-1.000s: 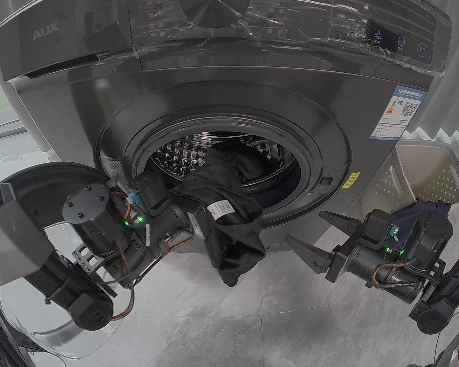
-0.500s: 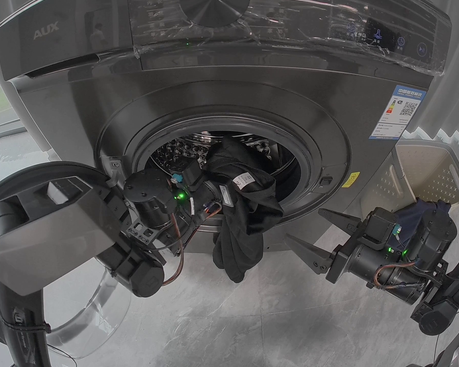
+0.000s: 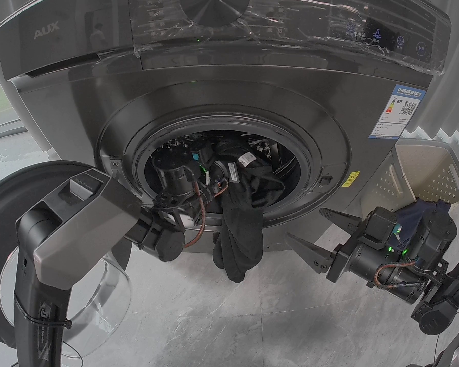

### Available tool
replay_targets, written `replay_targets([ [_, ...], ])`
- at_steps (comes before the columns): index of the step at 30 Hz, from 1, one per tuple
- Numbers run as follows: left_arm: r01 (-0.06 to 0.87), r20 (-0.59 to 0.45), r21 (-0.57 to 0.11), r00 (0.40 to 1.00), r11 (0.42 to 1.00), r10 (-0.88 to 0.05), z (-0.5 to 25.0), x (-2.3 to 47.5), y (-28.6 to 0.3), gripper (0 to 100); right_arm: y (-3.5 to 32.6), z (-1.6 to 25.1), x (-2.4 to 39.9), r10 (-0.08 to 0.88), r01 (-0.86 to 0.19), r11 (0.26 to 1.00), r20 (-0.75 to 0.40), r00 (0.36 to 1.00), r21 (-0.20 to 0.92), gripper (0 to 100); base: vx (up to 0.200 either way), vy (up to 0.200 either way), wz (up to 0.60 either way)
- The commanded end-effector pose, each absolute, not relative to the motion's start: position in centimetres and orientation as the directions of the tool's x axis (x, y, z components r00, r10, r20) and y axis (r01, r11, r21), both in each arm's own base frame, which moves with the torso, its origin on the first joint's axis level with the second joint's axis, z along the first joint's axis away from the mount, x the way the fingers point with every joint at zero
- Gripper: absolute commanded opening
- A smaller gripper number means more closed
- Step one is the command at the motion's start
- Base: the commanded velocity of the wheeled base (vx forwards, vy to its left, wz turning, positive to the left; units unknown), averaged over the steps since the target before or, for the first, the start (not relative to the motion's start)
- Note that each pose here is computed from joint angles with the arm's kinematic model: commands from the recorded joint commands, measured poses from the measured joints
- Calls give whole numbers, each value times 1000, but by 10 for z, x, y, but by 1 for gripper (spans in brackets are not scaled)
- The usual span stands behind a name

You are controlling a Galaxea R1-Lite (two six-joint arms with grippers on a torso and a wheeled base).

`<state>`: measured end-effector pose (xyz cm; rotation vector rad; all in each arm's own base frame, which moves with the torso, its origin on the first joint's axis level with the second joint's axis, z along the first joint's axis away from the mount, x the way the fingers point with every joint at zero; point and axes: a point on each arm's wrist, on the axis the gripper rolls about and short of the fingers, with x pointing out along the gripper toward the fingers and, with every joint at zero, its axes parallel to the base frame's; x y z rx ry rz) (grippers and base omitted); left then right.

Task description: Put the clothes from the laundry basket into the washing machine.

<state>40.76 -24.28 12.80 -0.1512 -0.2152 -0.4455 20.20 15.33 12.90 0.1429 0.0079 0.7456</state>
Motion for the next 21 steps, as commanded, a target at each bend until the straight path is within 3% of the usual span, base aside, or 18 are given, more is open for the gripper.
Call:
replay_targets([
  [1, 391, 227, -108, 905, 914, -360, 128, 441, -247, 0, 154, 127, 202, 679, -677, 724, 37, 733, 134, 100, 0, 0, 0],
  [9, 303, 237, -126, 934, 945, -268, 137, 485, -246, 0, 152, 128, 202, 675, -673, 728, 38, 737, 134, 100, 0, 0, 0],
  [19, 291, 206, -129, 943, 948, -261, 131, 488, -244, 0, 155, 127, 204, 678, -676, 725, 37, 734, 134, 100, 0, 0, 0],
  [20, 291, 206, -129, 943, 948, -261, 131, 488, -244, 100, 155, 127, 204, 678, -676, 725, 37, 734, 134, 100, 0, 0, 0],
  [21, 296, 198, -147, 944, 944, -265, 131, 487, -246, 100, 155, 127, 204, 678, -676, 725, 38, 734, 134, 100, 0, 0, 0],
])
